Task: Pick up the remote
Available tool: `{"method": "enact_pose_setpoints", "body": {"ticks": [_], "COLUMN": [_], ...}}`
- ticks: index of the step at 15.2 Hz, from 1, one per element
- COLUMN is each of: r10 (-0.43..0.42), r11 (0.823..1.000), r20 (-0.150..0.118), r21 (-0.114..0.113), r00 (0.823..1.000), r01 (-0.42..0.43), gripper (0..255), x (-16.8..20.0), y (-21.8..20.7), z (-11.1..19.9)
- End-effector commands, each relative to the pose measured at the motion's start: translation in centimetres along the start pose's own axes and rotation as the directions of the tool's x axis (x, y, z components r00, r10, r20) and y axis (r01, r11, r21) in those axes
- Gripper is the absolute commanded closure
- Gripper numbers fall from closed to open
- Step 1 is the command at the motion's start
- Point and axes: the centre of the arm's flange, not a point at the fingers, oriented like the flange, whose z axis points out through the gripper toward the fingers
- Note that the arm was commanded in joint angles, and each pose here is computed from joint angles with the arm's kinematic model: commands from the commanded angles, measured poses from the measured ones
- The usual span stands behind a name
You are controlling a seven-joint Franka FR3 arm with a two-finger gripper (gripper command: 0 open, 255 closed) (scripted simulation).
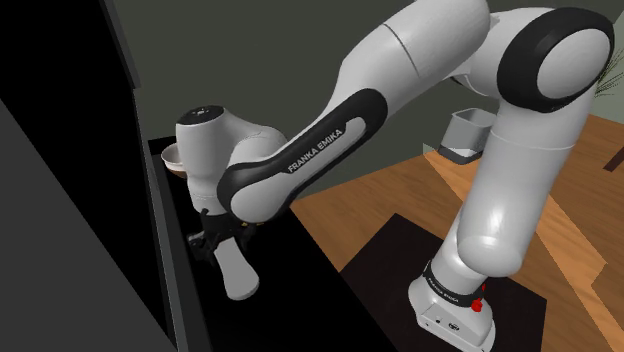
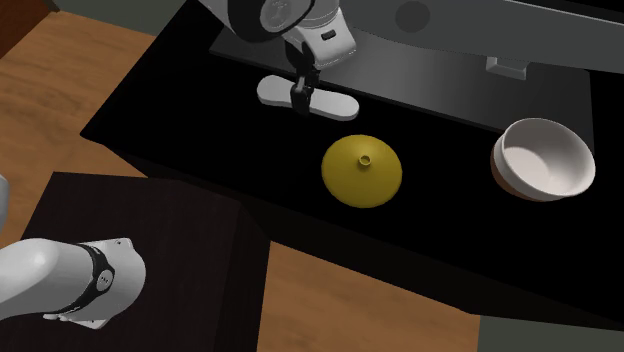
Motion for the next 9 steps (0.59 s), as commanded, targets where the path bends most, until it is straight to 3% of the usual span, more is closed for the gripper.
{"method": "enact_pose_setpoints", "body": {"ticks": [1,9], "r10": [0.0,0.0], "r11": [1.0,1.0], "r20": [0.0,0.0], "r21": [0.0,0.0], "r00": [1.0,1.0], "r01": [0.0,0.0], "gripper": [255,255], "x": [0.0,0.0], "y": [0.0,0.0], "z": [-1.1,-4.4]}}
